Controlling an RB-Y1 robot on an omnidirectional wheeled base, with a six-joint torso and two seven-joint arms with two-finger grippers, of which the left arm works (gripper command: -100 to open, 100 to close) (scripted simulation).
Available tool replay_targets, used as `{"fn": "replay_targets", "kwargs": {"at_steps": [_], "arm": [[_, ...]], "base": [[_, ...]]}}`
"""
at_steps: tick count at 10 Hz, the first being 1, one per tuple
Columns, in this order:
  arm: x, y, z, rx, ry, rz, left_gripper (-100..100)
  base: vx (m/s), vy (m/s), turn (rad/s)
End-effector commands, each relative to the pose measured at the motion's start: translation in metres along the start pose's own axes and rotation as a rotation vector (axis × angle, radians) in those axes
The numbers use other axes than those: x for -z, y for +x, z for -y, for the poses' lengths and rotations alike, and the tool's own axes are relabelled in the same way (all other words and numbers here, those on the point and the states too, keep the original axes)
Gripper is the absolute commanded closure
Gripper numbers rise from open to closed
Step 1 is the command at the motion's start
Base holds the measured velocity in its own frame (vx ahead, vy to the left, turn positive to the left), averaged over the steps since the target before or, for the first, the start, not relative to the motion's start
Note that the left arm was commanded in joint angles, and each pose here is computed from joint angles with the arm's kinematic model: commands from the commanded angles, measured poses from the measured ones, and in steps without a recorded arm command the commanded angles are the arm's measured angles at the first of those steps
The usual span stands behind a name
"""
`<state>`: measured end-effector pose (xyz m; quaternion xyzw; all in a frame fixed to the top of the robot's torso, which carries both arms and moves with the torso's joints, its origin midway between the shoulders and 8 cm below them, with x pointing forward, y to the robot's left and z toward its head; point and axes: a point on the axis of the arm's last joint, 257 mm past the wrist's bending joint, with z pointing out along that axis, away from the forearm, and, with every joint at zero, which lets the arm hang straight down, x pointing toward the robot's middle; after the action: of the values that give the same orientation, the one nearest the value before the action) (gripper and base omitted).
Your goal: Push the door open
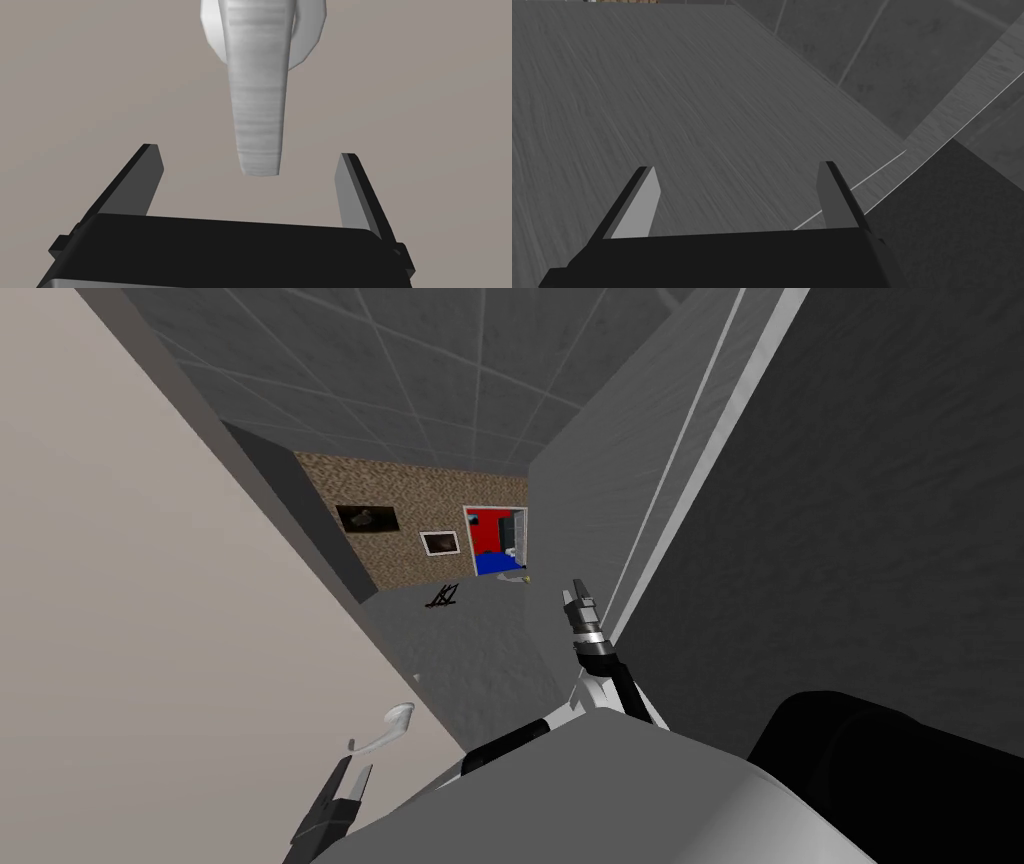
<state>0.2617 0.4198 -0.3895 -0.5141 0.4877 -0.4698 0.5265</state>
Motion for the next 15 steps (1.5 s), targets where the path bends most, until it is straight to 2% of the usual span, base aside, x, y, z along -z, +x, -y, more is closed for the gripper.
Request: {"fn": "replay_targets", "kwargs": {"at_steps": [1, 2, 7, 8, 11, 13, 15], "arm": [[0.0000, 0.000, 0.000, 0.000, 0.000, 0.000, -100], [0.0000, 0.000, 0.000, 0.000, 0.000, 0.000, 100], [0.0000, 0.000, 0.000, 0.000, 0.000, 0.000, 100], [0.0021, -0.006, 0.002, -0.010, 0.001, 0.005, -100], [0.0082, -0.021, 0.006, -0.031, 0.003, 0.021, -100], [0.0193, -0.041, 0.011, -0.055, 0.006, 0.049, -100], [0.0283, -0.053, 0.014, -0.066, 0.008, 0.072, -100]], "base": [[0.000, -0.101, 0.021], [0.002, 0.013, -0.010], [-0.001, 0.022, -0.002], [0.013, 0.096, -0.061], [0.017, 0.173, -0.079], [0.013, 0.174, -0.175], [-0.016, 0.137, -0.105]]}}
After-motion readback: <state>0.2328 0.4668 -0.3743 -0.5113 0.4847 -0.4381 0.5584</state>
